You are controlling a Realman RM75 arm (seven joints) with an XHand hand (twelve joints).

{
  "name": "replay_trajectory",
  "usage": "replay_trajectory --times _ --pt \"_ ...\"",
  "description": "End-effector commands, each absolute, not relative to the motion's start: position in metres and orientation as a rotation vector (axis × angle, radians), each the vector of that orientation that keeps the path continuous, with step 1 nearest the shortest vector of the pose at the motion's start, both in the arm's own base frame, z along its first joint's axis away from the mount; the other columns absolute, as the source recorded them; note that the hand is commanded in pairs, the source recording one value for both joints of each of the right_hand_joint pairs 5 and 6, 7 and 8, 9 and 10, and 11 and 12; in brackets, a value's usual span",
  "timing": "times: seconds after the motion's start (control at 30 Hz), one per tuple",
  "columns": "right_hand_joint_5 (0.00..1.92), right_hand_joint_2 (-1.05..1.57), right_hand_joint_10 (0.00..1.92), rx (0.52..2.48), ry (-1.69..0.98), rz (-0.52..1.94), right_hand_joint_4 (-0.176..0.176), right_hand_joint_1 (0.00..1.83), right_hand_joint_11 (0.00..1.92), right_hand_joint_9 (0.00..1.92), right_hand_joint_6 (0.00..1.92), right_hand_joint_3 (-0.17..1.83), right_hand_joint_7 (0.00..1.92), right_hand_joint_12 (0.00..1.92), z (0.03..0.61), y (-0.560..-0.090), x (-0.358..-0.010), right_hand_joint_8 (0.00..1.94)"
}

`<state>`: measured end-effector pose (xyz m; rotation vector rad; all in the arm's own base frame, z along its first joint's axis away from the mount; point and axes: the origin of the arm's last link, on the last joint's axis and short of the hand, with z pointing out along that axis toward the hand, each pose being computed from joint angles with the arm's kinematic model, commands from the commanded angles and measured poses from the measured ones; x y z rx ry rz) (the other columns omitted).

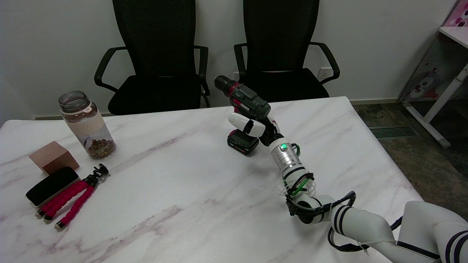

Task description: Pick up the power screwdriver.

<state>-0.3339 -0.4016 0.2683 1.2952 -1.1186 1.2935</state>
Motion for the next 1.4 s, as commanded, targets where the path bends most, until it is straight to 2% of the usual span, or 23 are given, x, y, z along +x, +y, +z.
replay_trajectory --times 0.03,0.47,1.03,1.07,1.1,1.13,1.2,1.23,1.3,1.4 --pt "0.13 0.05 0.36 1.268 -1.126 1.298 0.044 0.79 0.38 0.36 0.13 0.85 0.13 0.38 0.2709 -0.4011 -0.3373 0.13" --pt "0.13 0.07 0.36 1.264 -1.139 1.286 0.040 0.80 0.37 0.36 0.13 0.83 0.13 0.37 0.2692 -0.4035 -0.3375 0.13" --pt "0.15 0.14 0.43 1.277 -1.165 1.266 0.035 0.81 0.50 0.43 0.15 0.80 0.15 0.50 0.2633 -0.4072 -0.3366 0.15" --pt "0.15 0.15 0.45 1.271 -1.175 1.269 0.034 0.81 0.53 0.45 0.15 0.79 0.15 0.53 0.2630 -0.4072 -0.3372 0.15" --pt "0.15 0.18 0.52 1.261 -1.193 1.274 0.030 0.81 0.72 0.52 0.15 0.78 0.15 0.72 0.2624 -0.4072 -0.3383 0.15" --pt "0.16 0.21 0.63 1.254 -1.206 1.278 0.025 0.81 0.96 0.63 0.16 0.77 0.16 0.96 0.2621 -0.4072 -0.3390 0.16" --pt "0.17 0.26 0.96 1.251 -1.211 1.279 0.020 0.82 1.24 0.96 0.17 0.76 0.17 1.24 0.2620 -0.4072 -0.3393 0.17" --pt "0.18 0.28 1.12 1.251 -1.211 1.279 0.019 0.82 1.30 1.12 0.18 0.76 0.18 1.30 0.2620 -0.4072 -0.3393 0.18" --pt "0.20 0.32 1.31 1.254 -1.210 1.276 0.017 0.82 1.40 1.31 0.20 0.78 0.20 1.40 0.2617 -0.4072 -0.3392 0.20" --pt "0.29 0.35 1.41 1.256 -1.211 1.274 0.013 0.83 1.46 1.41 0.29 0.81 0.29 1.46 0.2613 -0.4071 -0.3393 0.29"
